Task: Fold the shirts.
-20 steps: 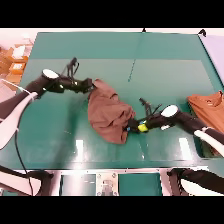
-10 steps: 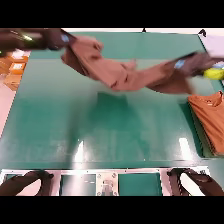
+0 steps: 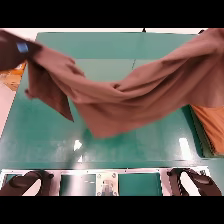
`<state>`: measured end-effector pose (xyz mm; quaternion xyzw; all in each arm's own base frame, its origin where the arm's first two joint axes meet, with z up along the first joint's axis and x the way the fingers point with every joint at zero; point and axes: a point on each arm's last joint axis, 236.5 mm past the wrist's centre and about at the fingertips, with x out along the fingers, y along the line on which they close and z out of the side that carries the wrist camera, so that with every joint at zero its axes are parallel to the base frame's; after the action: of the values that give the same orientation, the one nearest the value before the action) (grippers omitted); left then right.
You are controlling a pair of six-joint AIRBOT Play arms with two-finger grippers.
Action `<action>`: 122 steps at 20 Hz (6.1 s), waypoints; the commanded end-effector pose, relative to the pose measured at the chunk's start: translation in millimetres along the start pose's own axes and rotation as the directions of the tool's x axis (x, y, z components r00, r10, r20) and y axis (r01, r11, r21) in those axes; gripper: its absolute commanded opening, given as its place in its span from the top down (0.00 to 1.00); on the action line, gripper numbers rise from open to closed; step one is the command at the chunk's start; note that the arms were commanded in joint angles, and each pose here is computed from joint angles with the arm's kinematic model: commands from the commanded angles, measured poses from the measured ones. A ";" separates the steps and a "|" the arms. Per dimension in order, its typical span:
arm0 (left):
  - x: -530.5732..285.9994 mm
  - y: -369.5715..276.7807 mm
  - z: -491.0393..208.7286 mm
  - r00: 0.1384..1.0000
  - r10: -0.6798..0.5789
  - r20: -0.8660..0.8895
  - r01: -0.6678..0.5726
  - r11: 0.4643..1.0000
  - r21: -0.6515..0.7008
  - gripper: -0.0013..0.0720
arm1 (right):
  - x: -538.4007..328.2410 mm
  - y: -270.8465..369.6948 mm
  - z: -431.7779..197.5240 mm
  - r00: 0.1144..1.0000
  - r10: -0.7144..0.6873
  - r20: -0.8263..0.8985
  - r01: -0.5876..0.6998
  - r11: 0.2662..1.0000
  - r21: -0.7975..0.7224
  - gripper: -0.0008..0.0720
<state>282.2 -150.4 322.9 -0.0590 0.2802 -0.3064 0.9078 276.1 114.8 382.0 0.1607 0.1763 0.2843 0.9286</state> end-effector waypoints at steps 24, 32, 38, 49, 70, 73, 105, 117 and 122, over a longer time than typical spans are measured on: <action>187.8 204.1 -183.6 0.918 -0.169 -0.359 -0.022 0.882 -0.471 0.14 | 98.1 -127.0 -355.6 0.674 0.127 -0.728 0.392 0.774 0.498 0.40; 190.8 219.2 -179.4 0.935 -0.116 -0.336 -0.056 0.886 -0.460 0.14 | 158.2 -34.9 -487.4 0.634 0.156 -0.757 0.476 0.692 0.542 0.40; 190.1 218.0 -181.2 0.931 -0.121 -0.343 -0.053 0.888 -0.457 0.14 | 211.8 -12.2 -494.5 0.586 0.206 -0.784 0.435 0.736 0.519 0.71; 187.2 210.5 -189.8 0.913 -0.147 -0.380 -0.034 0.902 -0.431 0.14 | 30.9 -201.5 -377.7 0.329 -0.266 -0.906 0.746 0.661 0.077 0.97; 233.1 45.4 -305.6 0.586 -0.409 -0.700 0.245 0.912 -0.328 0.95 | 33.1 -243.1 -351.2 0.481 -0.251 -0.840 0.737 0.635 0.232 0.98; 229.8 44.6 -227.3 0.695 -0.336 -0.636 0.290 0.940 -0.181 0.95 | 53.9 -224.7 -305.1 0.593 -0.220 -0.775 0.657 0.688 0.307 0.98; 209.8 232.8 -41.8 0.978 0.206 -0.029 -0.207 0.940 -0.272 0.95 | 171.7 -237.9 -176.6 0.942 -0.212 -0.261 0.309 0.852 0.423 0.97; 175.4 297.6 -122.3 0.928 -0.076 -0.366 -0.102 0.891 -0.443 0.21 | 132.7 -320.9 -243.3 0.821 -0.110 -0.560 0.432 0.761 0.484 0.61; 139.7 322.3 -214.7 0.877 -0.155 -0.455 -0.185 0.765 -0.617 0.21 | 69.7 -307.6 -285.1 0.775 -0.095 -0.625 0.508 0.682 0.526 0.64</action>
<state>465.4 22.6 17.4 -0.2491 0.5405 -0.1961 0.7794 397.5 -23.9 -1.3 0.3472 0.5215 0.0798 0.7753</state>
